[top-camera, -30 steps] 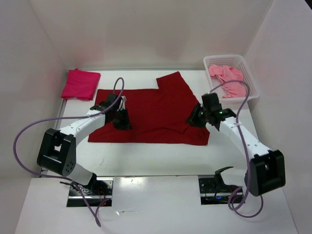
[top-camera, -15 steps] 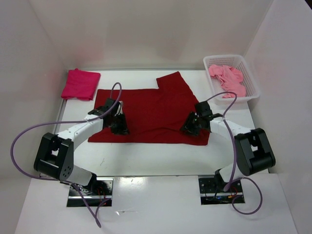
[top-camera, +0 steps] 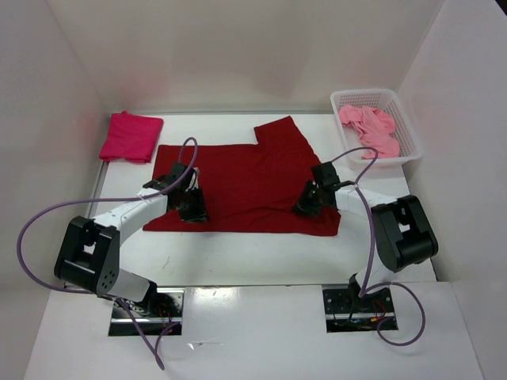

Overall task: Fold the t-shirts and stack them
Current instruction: Grap the side of the flattened tshirt furthest away from the robot with both arms

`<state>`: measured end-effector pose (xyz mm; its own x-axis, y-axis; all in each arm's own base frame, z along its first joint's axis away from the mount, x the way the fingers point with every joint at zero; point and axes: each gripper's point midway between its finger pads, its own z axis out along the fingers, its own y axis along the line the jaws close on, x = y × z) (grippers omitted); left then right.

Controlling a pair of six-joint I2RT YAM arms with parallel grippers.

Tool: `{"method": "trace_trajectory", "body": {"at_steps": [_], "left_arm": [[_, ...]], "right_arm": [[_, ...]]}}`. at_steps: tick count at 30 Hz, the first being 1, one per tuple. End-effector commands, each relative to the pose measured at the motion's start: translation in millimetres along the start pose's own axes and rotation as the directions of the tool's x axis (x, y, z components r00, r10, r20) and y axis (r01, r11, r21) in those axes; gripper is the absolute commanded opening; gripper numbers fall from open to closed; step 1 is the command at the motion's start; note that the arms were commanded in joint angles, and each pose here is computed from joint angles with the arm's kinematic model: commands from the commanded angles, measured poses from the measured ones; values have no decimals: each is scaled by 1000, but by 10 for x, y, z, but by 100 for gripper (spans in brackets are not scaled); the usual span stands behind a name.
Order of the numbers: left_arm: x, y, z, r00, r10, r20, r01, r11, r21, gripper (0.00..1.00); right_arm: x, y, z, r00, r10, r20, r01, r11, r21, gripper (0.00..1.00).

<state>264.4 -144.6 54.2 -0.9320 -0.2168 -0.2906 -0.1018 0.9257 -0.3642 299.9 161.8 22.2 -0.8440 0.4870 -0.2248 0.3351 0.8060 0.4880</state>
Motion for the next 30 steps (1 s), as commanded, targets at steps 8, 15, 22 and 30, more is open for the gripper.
{"method": "trace_trajectory", "body": {"at_steps": [8,15,22,30], "left_arm": [[-96,-42,-50,999,-13,41,12,1000,7,35],[-214,-84,-92,997,-8,75,8,1000,6,35],[-402,-177,-159,993,-12,121,10,1000,14,35],[-1112,-79,-305,965,-80,251,83,997,1,39]], "right_arm": [[-445,597,-36,992,-75,101,85,992,-96,13],[-728,773,246,988,-113,103,120,991,-66,13],[-882,1137,450,980,-164,111,173,982,-82,35],[-1129,1437,278,963,-199,182,223,967,-120,43]]}}
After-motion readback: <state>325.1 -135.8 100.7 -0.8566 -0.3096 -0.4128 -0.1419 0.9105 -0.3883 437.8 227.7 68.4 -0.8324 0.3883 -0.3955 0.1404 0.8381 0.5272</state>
